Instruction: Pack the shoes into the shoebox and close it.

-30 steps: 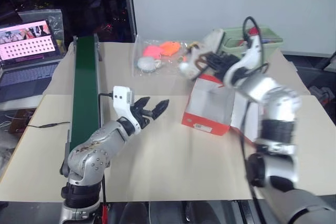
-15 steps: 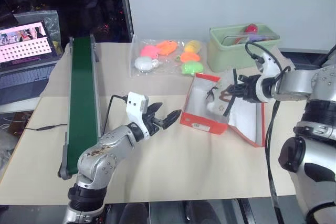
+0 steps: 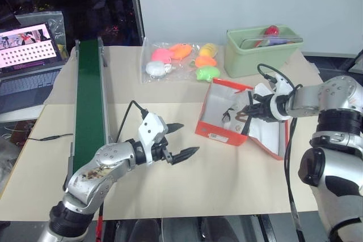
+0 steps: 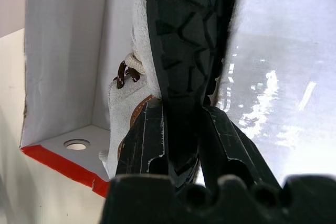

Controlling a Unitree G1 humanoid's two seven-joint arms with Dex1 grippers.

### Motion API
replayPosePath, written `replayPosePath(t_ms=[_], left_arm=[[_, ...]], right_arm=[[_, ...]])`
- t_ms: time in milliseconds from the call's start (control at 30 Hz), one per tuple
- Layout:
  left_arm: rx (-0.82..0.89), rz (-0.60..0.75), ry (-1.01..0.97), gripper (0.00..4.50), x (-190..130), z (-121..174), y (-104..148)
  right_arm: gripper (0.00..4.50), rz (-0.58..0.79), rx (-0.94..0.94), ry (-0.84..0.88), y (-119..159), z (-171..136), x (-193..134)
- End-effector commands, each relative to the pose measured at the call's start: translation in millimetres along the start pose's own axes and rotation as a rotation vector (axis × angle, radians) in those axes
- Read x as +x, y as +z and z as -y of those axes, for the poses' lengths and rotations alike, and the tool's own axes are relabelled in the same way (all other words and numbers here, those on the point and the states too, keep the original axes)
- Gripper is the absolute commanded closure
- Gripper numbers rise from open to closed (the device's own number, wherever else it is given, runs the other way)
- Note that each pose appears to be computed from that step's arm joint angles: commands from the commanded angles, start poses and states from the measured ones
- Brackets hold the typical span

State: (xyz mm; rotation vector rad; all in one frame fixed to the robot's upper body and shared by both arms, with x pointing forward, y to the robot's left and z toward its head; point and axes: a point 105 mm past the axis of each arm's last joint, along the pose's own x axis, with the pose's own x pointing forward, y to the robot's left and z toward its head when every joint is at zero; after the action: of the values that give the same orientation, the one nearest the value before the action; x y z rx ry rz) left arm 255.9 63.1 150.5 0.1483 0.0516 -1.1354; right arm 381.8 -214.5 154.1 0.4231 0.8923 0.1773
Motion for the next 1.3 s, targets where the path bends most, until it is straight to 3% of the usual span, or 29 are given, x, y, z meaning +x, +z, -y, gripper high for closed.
replayPosePath(t_ms=[33,200,300,433,567,900,1000,1133,1233,1300], left_arm=[[0.057,0.024,-0.069,0.02,1,11,7],[0.067,0.021,-0.079,0.02,2,11,6],[0.066,0.021,-0.080,0.00,2,12,6],[0.065,0.020,-0.077,0.00,2,12,5],[0.066,0.018,-0.073,0.00,2,11,3],[0.074,0.001,-0.003,0.00,-2,-3,-1],[0.058,0.034,0.211,0.00,-7,-36,3],[0.037,0.105,0.636,0.00,-28,-91,16],[-0.038,0.134,1.075,0.00,-66,-125,16],[-0.044,0.099,1.271,0.00,-91,-130,10]], right_arm=[[3.91,0.037,-0.017,0.023,11,-7,-4],[3.91,0.025,-0.031,0.024,9,-9,-1],[2.68,0.036,-0.032,0.025,10,-9,-1],[1.53,0.047,-0.049,0.025,13,-13,-3],[0.04,0.068,-0.086,0.063,20,-29,-8],[0.04,0.263,-0.309,0.086,54,-76,-39],[0.04,0.370,-0.480,0.148,55,-100,-51],[0.04,0.522,-0.904,0.351,22,-146,-63],[0.04,0.495,-1.147,0.632,-45,-159,-64],[0.04,0.435,-1.199,0.818,-85,-158,-67]])
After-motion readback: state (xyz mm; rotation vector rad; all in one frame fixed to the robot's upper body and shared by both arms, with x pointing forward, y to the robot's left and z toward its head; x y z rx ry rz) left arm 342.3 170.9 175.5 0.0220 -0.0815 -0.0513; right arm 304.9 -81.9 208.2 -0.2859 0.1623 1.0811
